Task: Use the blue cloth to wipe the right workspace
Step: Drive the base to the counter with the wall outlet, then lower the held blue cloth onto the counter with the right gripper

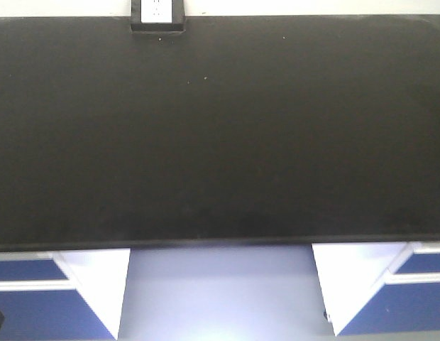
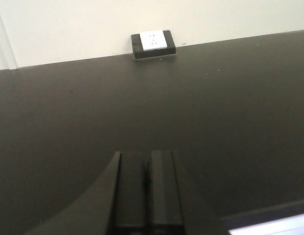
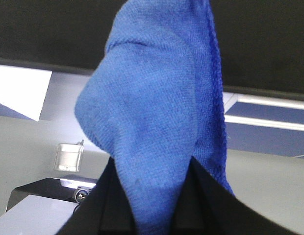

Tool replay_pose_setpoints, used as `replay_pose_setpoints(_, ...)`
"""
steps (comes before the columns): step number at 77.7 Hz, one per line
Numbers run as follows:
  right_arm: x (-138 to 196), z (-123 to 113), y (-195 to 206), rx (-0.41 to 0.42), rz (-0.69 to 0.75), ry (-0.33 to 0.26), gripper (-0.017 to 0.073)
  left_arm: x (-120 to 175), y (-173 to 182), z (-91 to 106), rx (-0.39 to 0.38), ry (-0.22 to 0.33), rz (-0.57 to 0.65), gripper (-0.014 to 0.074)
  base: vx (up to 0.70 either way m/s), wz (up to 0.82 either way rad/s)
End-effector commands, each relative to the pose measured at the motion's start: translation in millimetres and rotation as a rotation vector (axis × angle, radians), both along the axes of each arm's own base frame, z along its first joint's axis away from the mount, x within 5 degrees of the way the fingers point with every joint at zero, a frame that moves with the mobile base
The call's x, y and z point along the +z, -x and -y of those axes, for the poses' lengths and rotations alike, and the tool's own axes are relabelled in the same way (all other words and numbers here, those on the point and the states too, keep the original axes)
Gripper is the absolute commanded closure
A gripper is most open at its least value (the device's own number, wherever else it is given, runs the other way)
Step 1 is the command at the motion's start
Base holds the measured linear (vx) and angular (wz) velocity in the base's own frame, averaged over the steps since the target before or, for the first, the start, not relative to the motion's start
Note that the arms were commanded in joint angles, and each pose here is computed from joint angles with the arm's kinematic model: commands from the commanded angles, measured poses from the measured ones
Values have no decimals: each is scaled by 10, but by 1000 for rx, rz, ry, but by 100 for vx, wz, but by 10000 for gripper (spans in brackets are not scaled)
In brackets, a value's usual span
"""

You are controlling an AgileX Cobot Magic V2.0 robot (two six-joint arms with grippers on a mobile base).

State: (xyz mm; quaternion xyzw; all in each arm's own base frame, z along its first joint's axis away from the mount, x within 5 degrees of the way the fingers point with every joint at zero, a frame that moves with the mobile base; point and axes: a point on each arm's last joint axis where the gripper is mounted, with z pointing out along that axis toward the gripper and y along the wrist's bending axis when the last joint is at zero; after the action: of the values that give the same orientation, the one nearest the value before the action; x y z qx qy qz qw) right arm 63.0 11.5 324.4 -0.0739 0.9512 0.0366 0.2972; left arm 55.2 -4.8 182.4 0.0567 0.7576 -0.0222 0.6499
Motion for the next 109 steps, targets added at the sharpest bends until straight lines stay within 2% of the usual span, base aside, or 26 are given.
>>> replay_pose_setpoints(1,63,4,10,-1,3,2,564,161,3,15,-19,18,105,600,23,3)
replay_pose_setpoints(85,64,3,9,-1,4,0,564,161,3,15,-19,18,105,600,8,0)
replay_pose_setpoints(91,85,-13,-18,0,41,-20,564,161,3,15,-19,18,105,600,0,0)
replay_pose_setpoints(96,120,-49,-53,6,92,-66,564,161,3,15,-19,18,105,600,0,0)
replay_pose_setpoints(105,265,-89,-225,-7,301,-139,564,161,3,15,-19,18,105,600,0,0)
replay_pose_setpoints(109,296,-97,-335,-16,348,-154,564,161,3,15,-19,18,105,600,0,0)
